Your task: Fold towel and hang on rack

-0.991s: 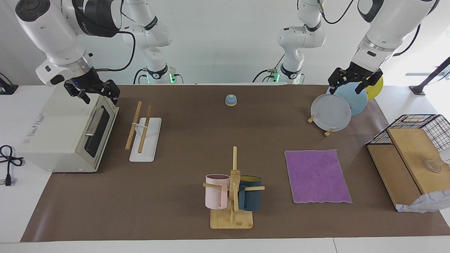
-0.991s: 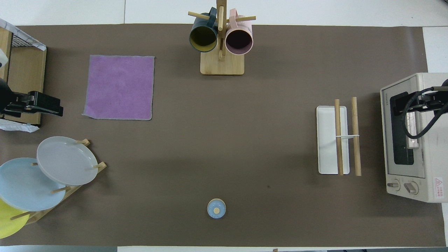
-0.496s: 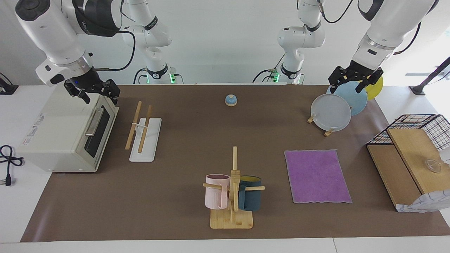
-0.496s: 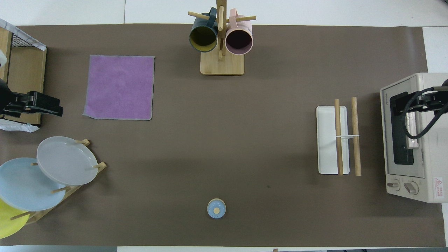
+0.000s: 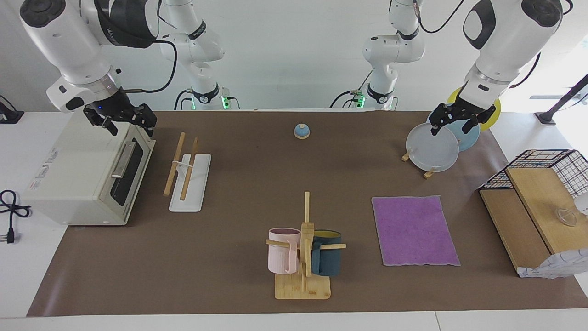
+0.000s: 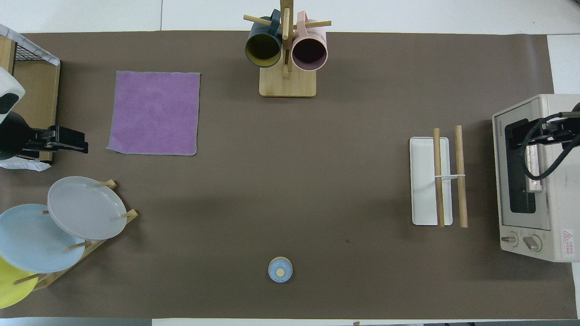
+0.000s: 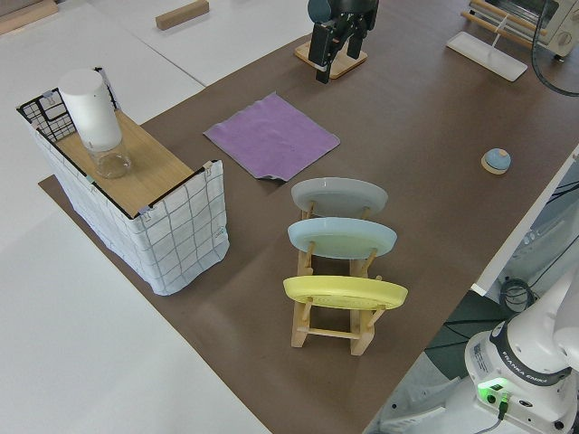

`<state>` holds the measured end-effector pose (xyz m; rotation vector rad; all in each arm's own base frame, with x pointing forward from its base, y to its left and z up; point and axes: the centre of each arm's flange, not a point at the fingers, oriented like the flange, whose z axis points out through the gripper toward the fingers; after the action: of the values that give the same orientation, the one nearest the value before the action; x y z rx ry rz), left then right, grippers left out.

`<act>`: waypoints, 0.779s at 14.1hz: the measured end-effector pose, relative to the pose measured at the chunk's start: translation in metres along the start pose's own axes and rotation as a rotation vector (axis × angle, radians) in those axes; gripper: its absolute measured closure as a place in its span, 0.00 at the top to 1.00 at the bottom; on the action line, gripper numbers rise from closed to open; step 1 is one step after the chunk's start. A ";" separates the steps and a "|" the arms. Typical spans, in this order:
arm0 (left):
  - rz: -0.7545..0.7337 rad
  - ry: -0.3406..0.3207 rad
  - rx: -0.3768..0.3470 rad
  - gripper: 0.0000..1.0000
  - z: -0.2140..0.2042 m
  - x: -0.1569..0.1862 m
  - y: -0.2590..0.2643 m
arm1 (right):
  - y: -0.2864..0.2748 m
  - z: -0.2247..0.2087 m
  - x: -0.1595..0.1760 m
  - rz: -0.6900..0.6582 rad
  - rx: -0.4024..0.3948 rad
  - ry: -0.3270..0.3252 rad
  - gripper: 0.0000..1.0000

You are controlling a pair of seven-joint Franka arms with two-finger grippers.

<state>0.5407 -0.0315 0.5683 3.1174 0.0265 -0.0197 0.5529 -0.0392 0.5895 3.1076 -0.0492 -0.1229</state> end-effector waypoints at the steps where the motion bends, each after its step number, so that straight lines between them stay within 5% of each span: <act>1: -0.020 0.013 -0.003 1.00 0.016 0.003 -0.010 | 0.000 0.000 0.000 0.000 0.000 0.000 1.00; 11: -0.134 -0.011 -0.044 1.00 0.189 0.052 -0.059 | 0.000 0.000 0.000 0.000 0.000 0.000 1.00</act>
<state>0.5898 0.0235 0.3776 3.0654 0.2317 -0.0375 0.5529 -0.0392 0.5896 3.1076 -0.0492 -0.1229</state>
